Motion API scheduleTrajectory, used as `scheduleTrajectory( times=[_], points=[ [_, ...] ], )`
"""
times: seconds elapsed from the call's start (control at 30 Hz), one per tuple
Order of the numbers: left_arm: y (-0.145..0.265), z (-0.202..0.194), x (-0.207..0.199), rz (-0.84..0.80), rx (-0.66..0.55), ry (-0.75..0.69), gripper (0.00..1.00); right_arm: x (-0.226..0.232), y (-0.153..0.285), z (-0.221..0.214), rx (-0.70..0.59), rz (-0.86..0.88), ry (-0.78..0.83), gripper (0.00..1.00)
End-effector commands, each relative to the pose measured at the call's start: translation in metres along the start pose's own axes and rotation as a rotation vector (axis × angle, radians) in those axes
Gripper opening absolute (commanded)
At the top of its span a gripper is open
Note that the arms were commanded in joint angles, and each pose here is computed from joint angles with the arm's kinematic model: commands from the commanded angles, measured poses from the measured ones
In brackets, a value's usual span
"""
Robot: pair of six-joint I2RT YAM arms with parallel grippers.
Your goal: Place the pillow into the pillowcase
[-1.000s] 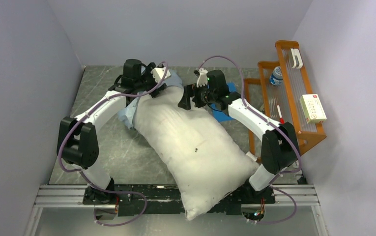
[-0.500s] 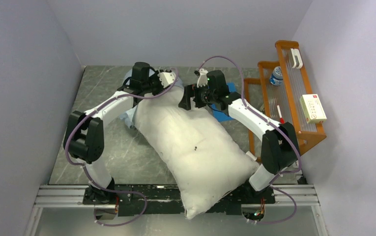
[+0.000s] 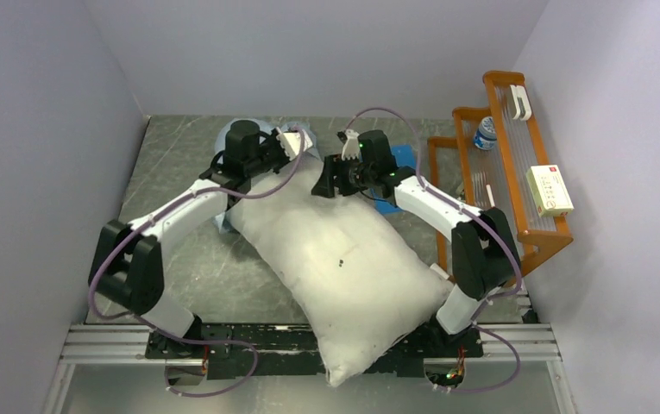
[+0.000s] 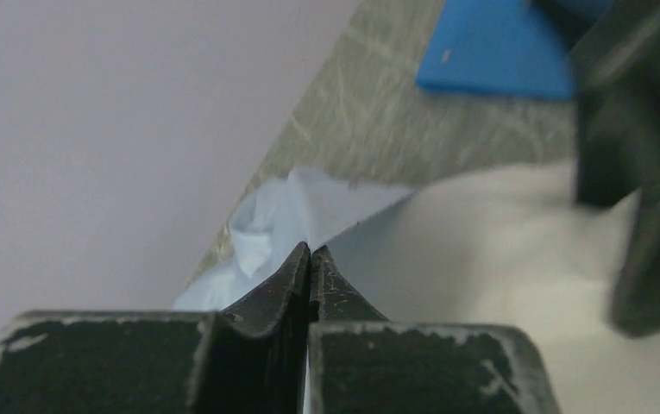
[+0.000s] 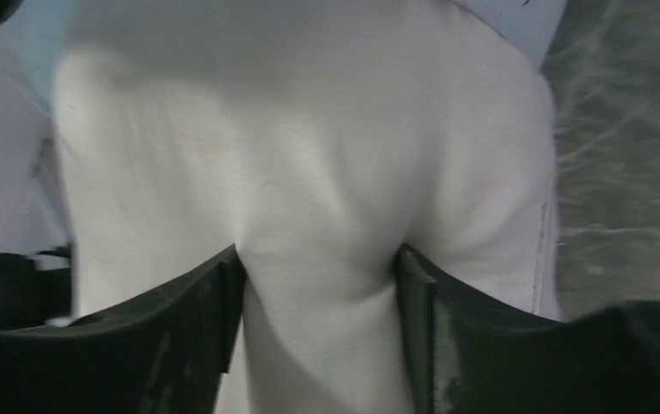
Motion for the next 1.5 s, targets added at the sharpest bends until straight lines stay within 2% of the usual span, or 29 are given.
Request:
scheduleTrajectory(
  times=[0.0, 0.07, 0.1, 0.2, 0.43, 0.53, 0.67, 0.73, 0.8, 0.83, 0.87, 0.9, 0.93, 1.0, 1.07, 1.2, 1.23, 1.3, 1.37, 1.4, 1.47],
  points=[
    [0.022, 0.073, -0.019, -0.055, -0.266, 0.035, 0.05, 0.041, -0.013, -0.003, -0.001, 0.175, -0.015, 0.40],
    [0.029, 0.087, -0.032, -0.096, -0.303, 0.050, 0.05, 0.052, -0.013, 0.002, -0.036, 0.205, -0.023, 0.07],
    [0.033, 0.092, -0.037, -0.110, -0.317, 0.065, 0.05, 0.056, -0.011, 0.010, -0.087, 0.216, -0.016, 0.00],
    [0.047, 0.100, -0.048, -0.145, -0.352, 0.140, 0.05, 0.057, 0.000, 0.020, -0.213, 0.165, -0.051, 0.00],
    [0.080, 0.102, -0.092, -0.341, -0.416, 0.294, 0.05, 0.019, 0.033, 0.030, -0.530, -0.116, -0.209, 0.00],
    [0.093, 0.107, -0.115, -0.479, -0.482, 0.345, 0.05, 0.009, 0.038, 0.036, -0.610, -0.182, -0.259, 0.00],
    [0.102, 0.109, -0.128, -0.554, -0.536, 0.427, 0.05, -0.001, 0.048, 0.043, -0.718, -0.248, -0.323, 0.00],
    [0.098, 0.097, -0.130, -0.531, -0.501, 0.442, 0.05, -0.006, 0.049, 0.045, -0.730, -0.270, -0.322, 0.00],
    [0.086, 0.073, -0.125, -0.421, -0.391, 0.462, 0.05, -0.007, 0.041, 0.044, -0.672, -0.274, -0.274, 0.00],
    [0.080, 0.060, -0.120, -0.354, -0.333, 0.469, 0.05, -0.005, 0.037, 0.042, -0.615, -0.263, -0.233, 0.05],
    [0.077, 0.050, -0.116, -0.295, -0.278, 0.496, 0.07, -0.004, 0.034, 0.040, -0.554, -0.265, -0.201, 0.23],
    [0.076, 0.042, -0.113, -0.245, -0.235, 0.515, 0.15, -0.002, 0.033, 0.037, -0.495, -0.265, -0.169, 0.43],
    [0.077, 0.038, -0.111, -0.224, -0.204, 0.513, 0.23, 0.002, 0.035, 0.035, -0.452, -0.263, -0.140, 0.57],
    [0.081, 0.041, -0.107, -0.205, -0.183, 0.514, 0.38, 0.007, 0.045, 0.030, -0.413, -0.271, -0.093, 0.70],
    [0.085, 0.047, -0.097, -0.147, -0.167, 0.537, 0.49, 0.009, 0.060, 0.028, -0.403, -0.304, -0.069, 0.77],
    [0.096, 0.056, -0.066, 0.047, -0.093, 0.585, 0.58, 0.021, 0.084, 0.034, -0.351, -0.334, -0.013, 0.83],
    [0.099, 0.054, -0.059, 0.085, -0.057, 0.595, 0.65, 0.026, 0.087, 0.035, -0.335, -0.333, 0.006, 0.86],
    [0.106, 0.050, -0.046, 0.148, -0.017, 0.685, 0.86, 0.039, 0.092, 0.035, -0.316, -0.350, 0.044, 0.95],
    [0.116, 0.046, -0.028, 0.205, -0.026, 0.759, 0.90, 0.053, 0.096, 0.034, -0.311, -0.355, 0.080, 0.97],
    [0.121, 0.043, -0.019, 0.232, -0.040, 0.791, 0.96, 0.062, 0.097, 0.035, -0.312, -0.350, 0.098, 0.97],
    [0.131, 0.031, -0.002, 0.314, -0.053, 0.830, 0.98, 0.079, 0.099, 0.036, -0.305, -0.346, 0.138, 0.98]
  ],
)
Point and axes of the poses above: each gripper's point midway between its finger pads, its own y axis back along the fingers, its own x axis along the line the jaws close on, z = x × y, the point moved 5 cm from there along y, back along the fingers, and after that the axes turned 9 degrees about y, right-handed, at the moved point
